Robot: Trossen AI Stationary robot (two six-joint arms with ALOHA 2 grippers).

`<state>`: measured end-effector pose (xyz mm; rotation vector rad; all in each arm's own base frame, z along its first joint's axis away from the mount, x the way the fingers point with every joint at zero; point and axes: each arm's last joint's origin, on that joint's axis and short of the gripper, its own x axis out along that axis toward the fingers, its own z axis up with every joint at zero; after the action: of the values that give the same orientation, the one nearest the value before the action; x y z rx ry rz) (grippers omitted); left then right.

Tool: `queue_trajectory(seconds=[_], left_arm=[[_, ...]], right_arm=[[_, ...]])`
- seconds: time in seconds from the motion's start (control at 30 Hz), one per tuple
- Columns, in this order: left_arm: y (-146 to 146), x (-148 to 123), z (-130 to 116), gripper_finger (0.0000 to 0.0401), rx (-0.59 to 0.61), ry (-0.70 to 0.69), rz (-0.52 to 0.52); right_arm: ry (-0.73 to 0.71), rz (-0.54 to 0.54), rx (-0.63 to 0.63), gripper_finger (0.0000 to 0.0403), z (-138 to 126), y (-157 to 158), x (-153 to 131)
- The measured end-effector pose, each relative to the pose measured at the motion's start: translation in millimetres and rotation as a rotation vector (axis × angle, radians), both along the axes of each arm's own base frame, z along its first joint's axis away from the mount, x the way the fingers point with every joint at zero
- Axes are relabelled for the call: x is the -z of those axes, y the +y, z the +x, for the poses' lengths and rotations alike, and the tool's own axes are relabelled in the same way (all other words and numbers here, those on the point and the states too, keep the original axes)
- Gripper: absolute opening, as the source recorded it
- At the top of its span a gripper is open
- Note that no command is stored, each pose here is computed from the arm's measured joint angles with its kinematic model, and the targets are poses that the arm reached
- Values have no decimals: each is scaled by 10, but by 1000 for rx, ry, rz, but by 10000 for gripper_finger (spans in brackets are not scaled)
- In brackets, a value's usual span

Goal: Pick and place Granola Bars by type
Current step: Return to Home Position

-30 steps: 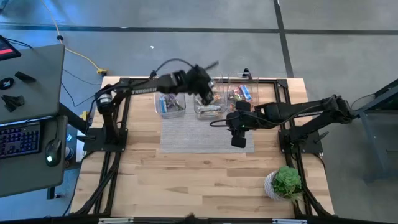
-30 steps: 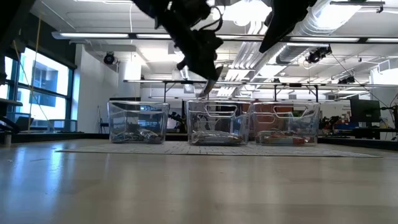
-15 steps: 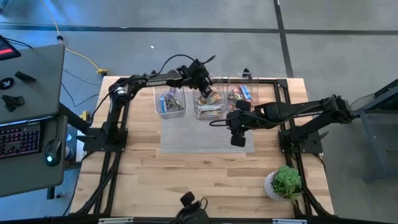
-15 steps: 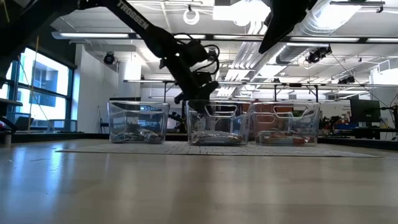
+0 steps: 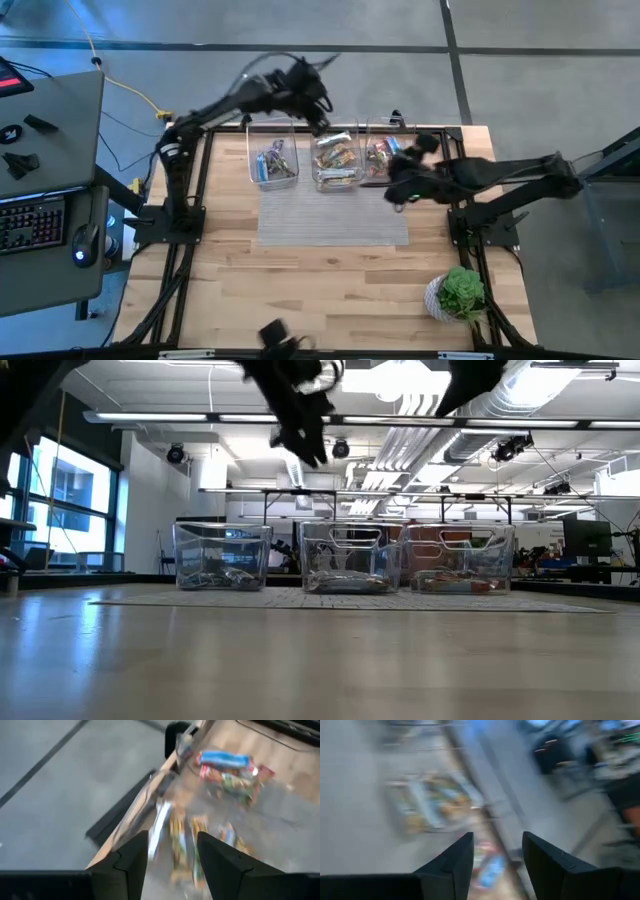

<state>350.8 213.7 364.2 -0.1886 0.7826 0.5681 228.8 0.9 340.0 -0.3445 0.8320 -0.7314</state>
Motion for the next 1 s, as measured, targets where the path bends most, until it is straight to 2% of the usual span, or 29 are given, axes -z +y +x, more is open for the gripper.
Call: queue_trajectory(seconds=[0.1, 0.2, 0.33, 0.47, 0.6, 0.77, 0.9, 1.0], left_arm=[[-193, -476, -322, 165, -4, 43, -23], [-396, -821, -668, 165, -22, 59, -25], [-697, -1026, -1053, 165, -58, 79, -32], [-1023, -1070, -1332, 165, -73, 74, 0], [-1325, -914, -1537, 165, -76, 27, 67], [-1680, -406, -1937, 165, 5, -99, 42], [-1836, 113, -2318, 165, 33, -279, 47], [-1911, 497, -2532, 165, 103, -436, 32]], right_arm=[[-99, -59, 80, 151, -260, -12, -171], [-223, 30, 100, 152, -526, -26, -306], [-295, 154, 28, 153, -823, -37, -334], [-382, 231, -50, 152, -1007, -39, -120], [-509, 289, -176, 153, -1110, -26, 154], [-683, 328, -398, 154, -1210, 8, 405], [-765, 314, -433, 154, -1296, 1, 595], [-811, 311, -427, 154, -1350, -8, 734]])
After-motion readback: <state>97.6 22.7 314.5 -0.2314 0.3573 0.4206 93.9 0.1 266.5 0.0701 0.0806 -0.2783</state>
